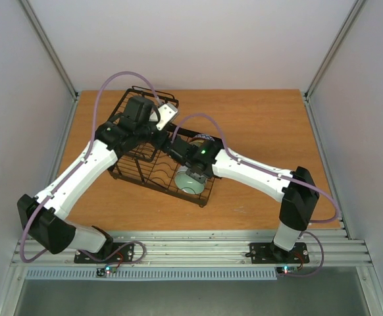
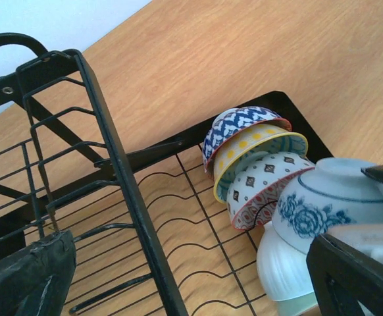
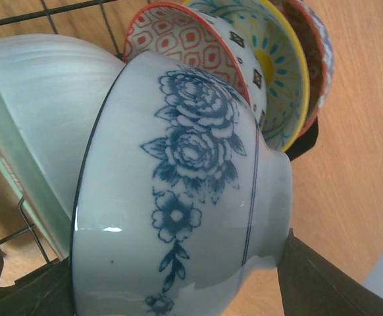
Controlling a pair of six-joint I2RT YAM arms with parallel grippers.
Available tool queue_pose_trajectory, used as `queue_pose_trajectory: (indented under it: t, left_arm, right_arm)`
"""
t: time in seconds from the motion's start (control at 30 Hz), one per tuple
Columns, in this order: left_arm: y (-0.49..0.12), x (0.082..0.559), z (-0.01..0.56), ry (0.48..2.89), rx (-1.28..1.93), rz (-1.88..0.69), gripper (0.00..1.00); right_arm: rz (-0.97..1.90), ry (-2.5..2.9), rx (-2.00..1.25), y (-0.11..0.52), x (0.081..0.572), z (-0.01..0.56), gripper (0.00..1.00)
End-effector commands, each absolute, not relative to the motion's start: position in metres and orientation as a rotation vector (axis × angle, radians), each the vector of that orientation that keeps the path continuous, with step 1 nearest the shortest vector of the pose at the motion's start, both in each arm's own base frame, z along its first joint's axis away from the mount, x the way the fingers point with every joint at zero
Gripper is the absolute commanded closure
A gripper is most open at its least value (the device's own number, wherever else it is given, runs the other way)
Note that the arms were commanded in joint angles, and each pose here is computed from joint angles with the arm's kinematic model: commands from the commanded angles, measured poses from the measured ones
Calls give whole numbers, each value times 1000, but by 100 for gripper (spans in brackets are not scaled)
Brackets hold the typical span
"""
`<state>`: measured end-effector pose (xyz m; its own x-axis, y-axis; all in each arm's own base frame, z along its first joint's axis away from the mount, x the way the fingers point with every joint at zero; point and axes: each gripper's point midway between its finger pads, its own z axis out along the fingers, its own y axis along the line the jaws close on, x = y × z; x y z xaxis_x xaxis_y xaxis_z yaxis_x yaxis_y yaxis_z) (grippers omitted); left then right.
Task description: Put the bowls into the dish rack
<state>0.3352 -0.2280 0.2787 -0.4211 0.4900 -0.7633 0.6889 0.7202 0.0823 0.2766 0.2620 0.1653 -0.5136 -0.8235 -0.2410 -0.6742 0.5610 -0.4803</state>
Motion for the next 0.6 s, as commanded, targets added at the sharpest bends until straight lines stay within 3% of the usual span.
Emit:
queue_pose_trajectory:
  t: [0.0, 0.3, 0.4, 0.5, 0.57]
  left_arm:
    - [-256, 321, 302, 1993, 948, -443, 4]
    - [-255, 320, 302, 1991, 951, -440, 3]
    - [-255, 319, 302, 1991, 953, -443, 4]
    - [-256, 319, 302, 1990, 959, -450, 4]
    - [-256, 319, 301, 1990, 959, -450, 4]
  right_arm:
    - [-506, 2271, -1335, 287, 279, 156, 99]
    - [-479, 2289, -1408, 298, 272, 141, 97]
    - [-469, 2297, -1404, 299, 271, 141, 86]
    - [-452, 2311, -1404, 300, 269, 138, 66]
    - [-453, 2315, -1402, 300, 269, 137, 60]
